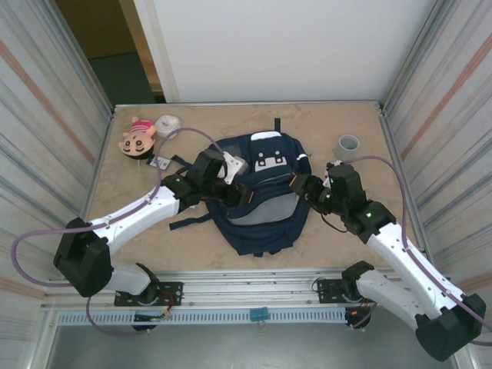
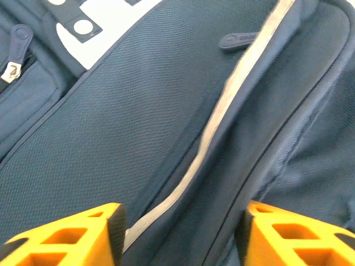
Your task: Pack books, pencil case, and school supplies into a backpack
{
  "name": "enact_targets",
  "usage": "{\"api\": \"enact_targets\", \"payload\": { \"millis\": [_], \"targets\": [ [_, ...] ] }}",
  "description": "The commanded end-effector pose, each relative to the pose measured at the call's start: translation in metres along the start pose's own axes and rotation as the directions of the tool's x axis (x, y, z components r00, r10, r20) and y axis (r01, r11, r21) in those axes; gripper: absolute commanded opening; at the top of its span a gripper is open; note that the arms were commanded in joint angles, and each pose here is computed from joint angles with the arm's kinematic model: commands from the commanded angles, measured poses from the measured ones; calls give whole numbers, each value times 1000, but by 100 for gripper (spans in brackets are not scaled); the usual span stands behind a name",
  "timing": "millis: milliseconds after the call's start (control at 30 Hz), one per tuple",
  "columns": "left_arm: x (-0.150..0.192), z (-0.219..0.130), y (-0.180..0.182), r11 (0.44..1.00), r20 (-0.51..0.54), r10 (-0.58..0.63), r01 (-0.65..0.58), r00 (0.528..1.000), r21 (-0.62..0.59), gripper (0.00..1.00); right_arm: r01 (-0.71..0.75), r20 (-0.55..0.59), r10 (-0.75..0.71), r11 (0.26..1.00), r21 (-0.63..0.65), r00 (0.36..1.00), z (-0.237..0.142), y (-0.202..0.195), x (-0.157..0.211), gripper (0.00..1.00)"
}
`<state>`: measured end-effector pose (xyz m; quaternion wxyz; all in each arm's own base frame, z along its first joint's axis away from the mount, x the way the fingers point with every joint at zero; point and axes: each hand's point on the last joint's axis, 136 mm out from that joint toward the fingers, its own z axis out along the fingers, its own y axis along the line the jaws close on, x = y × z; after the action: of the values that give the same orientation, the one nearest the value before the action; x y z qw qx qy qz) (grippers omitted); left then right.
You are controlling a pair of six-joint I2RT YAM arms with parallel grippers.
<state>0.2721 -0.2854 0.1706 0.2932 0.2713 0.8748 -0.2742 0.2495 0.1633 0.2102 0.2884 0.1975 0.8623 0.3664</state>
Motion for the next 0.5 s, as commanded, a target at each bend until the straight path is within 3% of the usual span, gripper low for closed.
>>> {"api": "enact_targets", "payload": {
  "millis": [0,100,233,467],
  "targets": [
    [-18,-30,19,983,54,-162,166,985,-78,70,90,-22,-90,996,-10,996,-5,13,-3,61],
    [-29,-53,42,954,97,-255,267,962,-135,78,132,-36,-132,991,-7,991,-3,21,-6,61],
    [-36,-80,84,909,174,-316,350,933,-228,80,169,-62,-170,985,-19,983,5,30,-8,61],
    [-20,-91,181,794,215,-464,511,859,-330,82,177,-125,-181,983,-44,976,32,37,-4,61]
  ]
}}
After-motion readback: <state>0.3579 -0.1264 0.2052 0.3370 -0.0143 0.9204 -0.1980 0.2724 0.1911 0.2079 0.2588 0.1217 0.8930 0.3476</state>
